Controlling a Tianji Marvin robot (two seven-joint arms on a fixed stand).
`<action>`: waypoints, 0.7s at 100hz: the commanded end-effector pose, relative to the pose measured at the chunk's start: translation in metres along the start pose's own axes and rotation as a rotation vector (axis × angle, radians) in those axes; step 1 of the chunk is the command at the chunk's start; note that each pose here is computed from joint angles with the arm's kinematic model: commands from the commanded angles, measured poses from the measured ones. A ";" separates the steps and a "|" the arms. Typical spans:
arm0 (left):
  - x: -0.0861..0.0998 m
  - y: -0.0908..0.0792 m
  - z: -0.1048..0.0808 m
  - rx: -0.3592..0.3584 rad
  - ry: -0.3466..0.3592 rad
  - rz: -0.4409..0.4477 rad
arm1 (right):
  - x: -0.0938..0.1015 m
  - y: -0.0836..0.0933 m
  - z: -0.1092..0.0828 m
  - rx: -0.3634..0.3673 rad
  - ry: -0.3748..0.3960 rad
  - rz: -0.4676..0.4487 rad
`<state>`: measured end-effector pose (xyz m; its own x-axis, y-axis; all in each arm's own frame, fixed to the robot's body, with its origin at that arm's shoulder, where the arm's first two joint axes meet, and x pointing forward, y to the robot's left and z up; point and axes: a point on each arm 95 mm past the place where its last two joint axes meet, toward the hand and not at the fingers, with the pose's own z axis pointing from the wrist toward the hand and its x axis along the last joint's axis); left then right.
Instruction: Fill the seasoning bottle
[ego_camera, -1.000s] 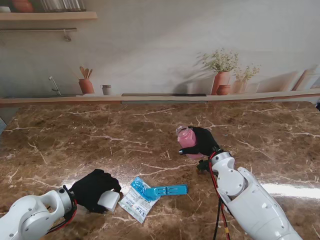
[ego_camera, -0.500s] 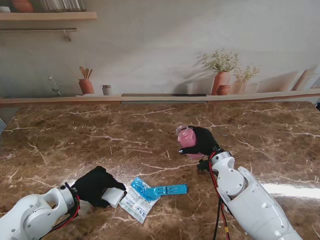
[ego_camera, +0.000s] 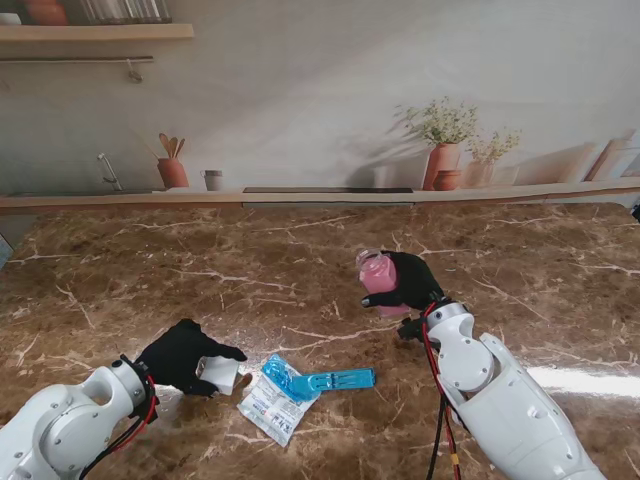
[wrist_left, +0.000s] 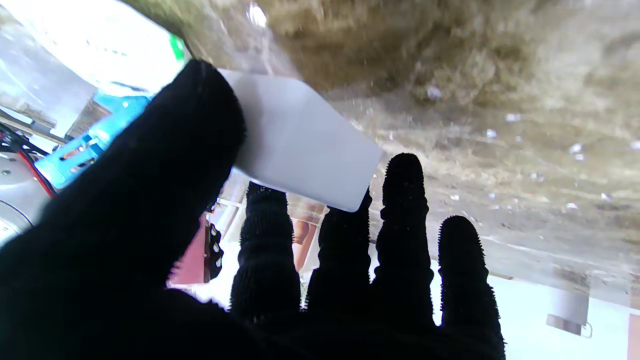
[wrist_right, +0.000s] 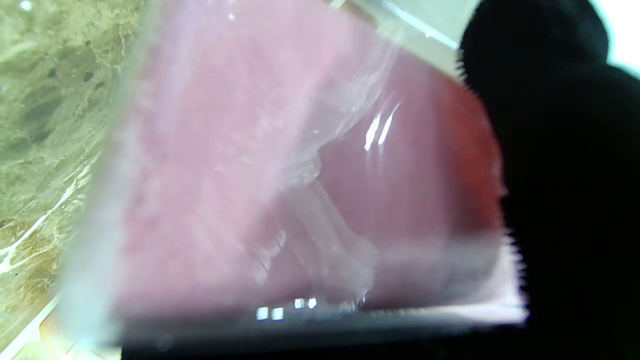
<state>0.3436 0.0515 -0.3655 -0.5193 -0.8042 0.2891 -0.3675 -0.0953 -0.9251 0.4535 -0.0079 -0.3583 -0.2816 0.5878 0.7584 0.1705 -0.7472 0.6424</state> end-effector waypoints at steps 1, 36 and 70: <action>0.002 -0.016 0.004 0.033 -0.001 0.013 | 0.001 0.001 -0.001 0.001 -0.005 -0.001; 0.025 -0.074 0.026 0.177 0.027 -0.061 | 0.002 0.006 -0.006 -0.010 -0.013 -0.033; 0.071 -0.114 0.070 0.322 0.112 -0.214 | 0.011 0.003 -0.010 -0.011 0.003 -0.042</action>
<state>0.3991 -0.0201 -0.2717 -0.5227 -0.7087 0.4739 -0.2422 -0.4096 -0.8795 0.4443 -0.0099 -0.3493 -0.2887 0.6237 0.7264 0.1388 -0.7234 0.6763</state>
